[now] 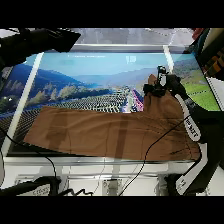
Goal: Fold the clothes and pants, and hang the long-sleeved shirts on hangers.
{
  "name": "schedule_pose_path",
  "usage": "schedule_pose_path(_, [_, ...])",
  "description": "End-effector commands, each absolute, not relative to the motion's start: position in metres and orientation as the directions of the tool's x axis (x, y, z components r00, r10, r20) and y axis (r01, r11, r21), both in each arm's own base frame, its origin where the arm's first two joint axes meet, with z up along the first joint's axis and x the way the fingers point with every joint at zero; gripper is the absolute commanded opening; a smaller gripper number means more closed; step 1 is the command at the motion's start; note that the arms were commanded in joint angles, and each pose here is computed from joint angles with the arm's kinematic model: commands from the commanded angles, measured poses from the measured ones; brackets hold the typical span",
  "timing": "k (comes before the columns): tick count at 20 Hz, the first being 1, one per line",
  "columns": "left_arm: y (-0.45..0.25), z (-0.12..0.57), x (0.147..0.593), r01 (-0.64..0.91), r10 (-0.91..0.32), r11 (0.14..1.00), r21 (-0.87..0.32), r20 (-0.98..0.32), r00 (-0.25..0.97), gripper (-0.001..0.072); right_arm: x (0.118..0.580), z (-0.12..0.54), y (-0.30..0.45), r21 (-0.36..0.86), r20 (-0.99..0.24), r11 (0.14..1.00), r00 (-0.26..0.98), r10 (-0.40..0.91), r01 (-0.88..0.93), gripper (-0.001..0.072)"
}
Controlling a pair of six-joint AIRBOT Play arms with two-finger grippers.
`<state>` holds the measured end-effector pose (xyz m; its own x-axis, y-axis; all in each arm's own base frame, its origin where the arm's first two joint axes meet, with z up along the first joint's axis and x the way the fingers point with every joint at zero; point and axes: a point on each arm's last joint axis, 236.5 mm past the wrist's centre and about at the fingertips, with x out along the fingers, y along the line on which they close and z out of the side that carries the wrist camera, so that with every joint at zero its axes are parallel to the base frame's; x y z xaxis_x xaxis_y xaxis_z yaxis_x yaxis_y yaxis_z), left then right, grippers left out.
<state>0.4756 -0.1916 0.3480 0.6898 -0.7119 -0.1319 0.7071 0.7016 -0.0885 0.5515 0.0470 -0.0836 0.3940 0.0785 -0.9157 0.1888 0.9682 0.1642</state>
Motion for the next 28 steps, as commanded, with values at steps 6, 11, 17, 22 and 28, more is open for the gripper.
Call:
schedule_pose_path(6, [-0.191,0.348,0.476,0.706,-0.711,0.702,-0.088,-0.132,0.691,0.0578,0.566,-0.087,0.036,0.158,-0.896,0.967,0.44,0.055,0.201,0.0444])
schedule_pose_path(11, [-0.191,0.348,0.476,0.706,-0.711,0.702,-0.088,-0.132,0.691,0.0578,0.549,-0.112,0.032,0.116,-0.936,0.971,0.35,0.036,0.209,0.0414])
schedule_pose_path(17, [-0.191,0.348,0.476,0.706,-0.711,0.702,-0.088,-0.132,0.691,0.0578,0.566,-0.099,0.033,0.128,-0.916,0.971,0.399,0.038,0.2,0.0025])
schedule_pose_path(22, [-0.191,0.348,0.476,0.706,-0.711,0.702,-0.088,-0.131,0.691,0.0578,0.597,-0.013,0.059,0.179,-0.852,0.979,0.514,0.102,0.102,0.0024])
schedule_pose_path(28, [-0.198,0.348,0.465,0.733,-0.74,0.672,-0.105,-0.142,0.657,0.0578,0.55,0.064,0.091,0.036,-0.885,0.975,0.446,0.134,-0.221,0.0025])
